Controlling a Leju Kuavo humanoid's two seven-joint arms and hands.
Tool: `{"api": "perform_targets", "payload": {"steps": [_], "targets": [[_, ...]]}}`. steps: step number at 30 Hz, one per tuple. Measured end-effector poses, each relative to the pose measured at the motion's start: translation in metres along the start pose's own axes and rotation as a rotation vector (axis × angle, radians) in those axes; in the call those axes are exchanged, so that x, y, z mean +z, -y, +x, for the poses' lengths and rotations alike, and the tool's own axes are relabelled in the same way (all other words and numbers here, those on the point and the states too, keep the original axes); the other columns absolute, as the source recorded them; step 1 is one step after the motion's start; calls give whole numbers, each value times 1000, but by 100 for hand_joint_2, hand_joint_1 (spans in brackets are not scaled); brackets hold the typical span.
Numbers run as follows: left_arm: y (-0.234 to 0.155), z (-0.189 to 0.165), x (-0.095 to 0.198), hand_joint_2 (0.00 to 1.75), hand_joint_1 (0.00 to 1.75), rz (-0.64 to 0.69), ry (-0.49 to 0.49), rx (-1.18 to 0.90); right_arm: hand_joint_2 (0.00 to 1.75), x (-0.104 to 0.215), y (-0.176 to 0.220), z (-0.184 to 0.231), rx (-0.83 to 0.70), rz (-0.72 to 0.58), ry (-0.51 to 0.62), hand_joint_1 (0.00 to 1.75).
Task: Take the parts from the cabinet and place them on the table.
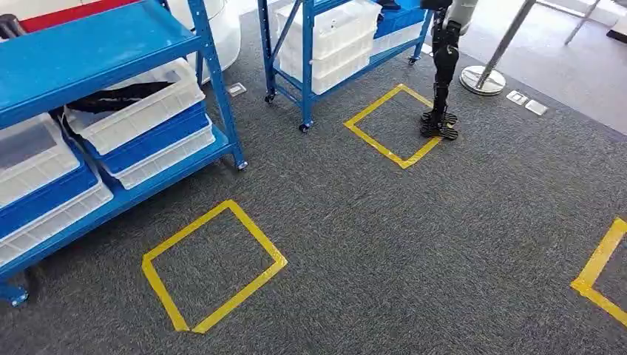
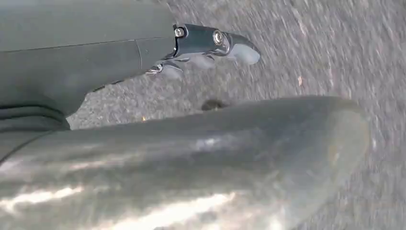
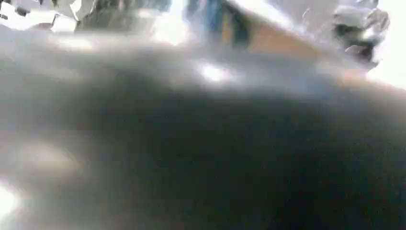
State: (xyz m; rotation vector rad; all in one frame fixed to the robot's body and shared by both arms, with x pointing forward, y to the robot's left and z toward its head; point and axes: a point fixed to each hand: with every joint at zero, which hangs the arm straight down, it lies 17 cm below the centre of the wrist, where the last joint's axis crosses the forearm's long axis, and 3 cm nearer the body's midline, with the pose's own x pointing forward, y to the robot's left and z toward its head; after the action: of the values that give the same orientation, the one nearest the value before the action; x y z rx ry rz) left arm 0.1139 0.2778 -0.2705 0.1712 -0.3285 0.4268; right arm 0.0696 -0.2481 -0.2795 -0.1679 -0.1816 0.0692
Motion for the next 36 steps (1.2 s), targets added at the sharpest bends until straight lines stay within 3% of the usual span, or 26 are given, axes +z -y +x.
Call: {"api": "perform_targets", "payload": {"steps": [8, 18, 36], "targets": [[13, 4, 3, 0, 0, -73, 16, 41, 0, 0, 1, -3, 5, -1, -1, 0], [27, -4, 7, 0, 0, -158, -37, 99, 0, 0, -1, -7, 14, 7, -3, 0], [28, 2, 7, 0, 0, -172, -6, 115, 0, 0, -1, -3, 8, 6, 9, 0]]}}
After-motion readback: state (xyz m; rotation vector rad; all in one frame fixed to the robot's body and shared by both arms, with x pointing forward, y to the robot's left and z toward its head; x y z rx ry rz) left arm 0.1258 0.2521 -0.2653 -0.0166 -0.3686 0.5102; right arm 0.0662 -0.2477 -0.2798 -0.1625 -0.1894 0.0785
